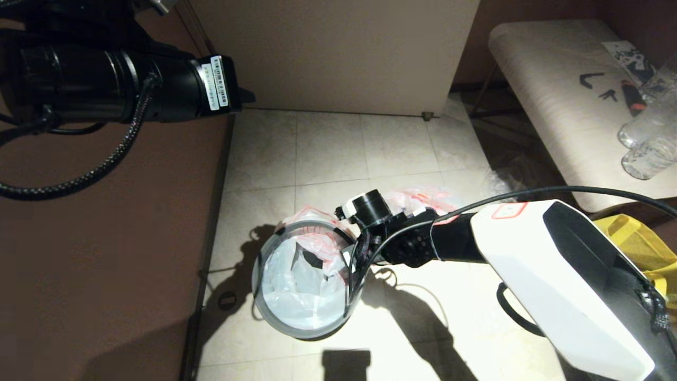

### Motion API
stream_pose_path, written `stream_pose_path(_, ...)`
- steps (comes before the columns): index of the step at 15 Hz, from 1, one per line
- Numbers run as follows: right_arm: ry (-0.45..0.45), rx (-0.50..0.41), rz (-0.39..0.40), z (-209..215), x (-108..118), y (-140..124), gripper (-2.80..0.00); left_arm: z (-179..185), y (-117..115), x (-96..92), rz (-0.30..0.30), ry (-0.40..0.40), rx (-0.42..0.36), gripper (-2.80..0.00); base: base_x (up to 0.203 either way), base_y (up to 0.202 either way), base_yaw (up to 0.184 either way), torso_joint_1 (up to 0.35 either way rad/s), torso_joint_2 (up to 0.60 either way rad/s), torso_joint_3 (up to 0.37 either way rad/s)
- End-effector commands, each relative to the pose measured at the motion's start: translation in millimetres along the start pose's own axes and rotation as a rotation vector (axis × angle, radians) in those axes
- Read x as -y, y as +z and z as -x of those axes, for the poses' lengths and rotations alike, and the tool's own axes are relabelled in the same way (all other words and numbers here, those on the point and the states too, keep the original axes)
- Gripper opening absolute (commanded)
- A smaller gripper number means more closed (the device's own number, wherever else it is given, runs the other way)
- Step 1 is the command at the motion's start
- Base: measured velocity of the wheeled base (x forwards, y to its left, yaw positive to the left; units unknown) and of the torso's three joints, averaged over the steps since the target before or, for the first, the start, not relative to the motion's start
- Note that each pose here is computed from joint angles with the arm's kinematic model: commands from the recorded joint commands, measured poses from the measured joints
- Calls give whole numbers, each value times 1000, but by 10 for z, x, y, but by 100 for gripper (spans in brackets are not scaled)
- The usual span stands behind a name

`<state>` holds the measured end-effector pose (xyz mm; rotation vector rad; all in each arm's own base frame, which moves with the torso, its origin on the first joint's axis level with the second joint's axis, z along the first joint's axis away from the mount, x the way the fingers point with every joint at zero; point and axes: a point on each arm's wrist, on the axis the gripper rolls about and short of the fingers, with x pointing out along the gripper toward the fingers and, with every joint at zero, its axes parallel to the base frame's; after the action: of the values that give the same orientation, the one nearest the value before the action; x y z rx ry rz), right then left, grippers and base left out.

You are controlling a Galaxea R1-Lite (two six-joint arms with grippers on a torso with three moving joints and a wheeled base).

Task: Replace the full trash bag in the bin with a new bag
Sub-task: Place the trash can ring on the trash can

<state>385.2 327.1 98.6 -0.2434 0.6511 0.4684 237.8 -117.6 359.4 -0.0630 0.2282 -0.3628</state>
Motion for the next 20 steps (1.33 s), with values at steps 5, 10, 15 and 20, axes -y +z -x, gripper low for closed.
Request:
stream_pose_path(5,-22,20,-6,-125,119,-29,-280,-1,3,-1,2,1,1,-280,0,0,0,0,0,0)
stream_pose_path(10,-23,61,-12,-226,126,-47,-280,-6,2,-1,2,2,1,-280,0,0,0,0,0,0)
stream_pose_path(15,-28,59,22,-326,136,-110,-280,-22,-3,4,2,1,-2,-280,0,0,0,0,0,0)
stream_pose_path(20,-38,86,60,-414,140,-141,-280,17,14,4,5,-8,6,-280,0,0,0,0,0,0)
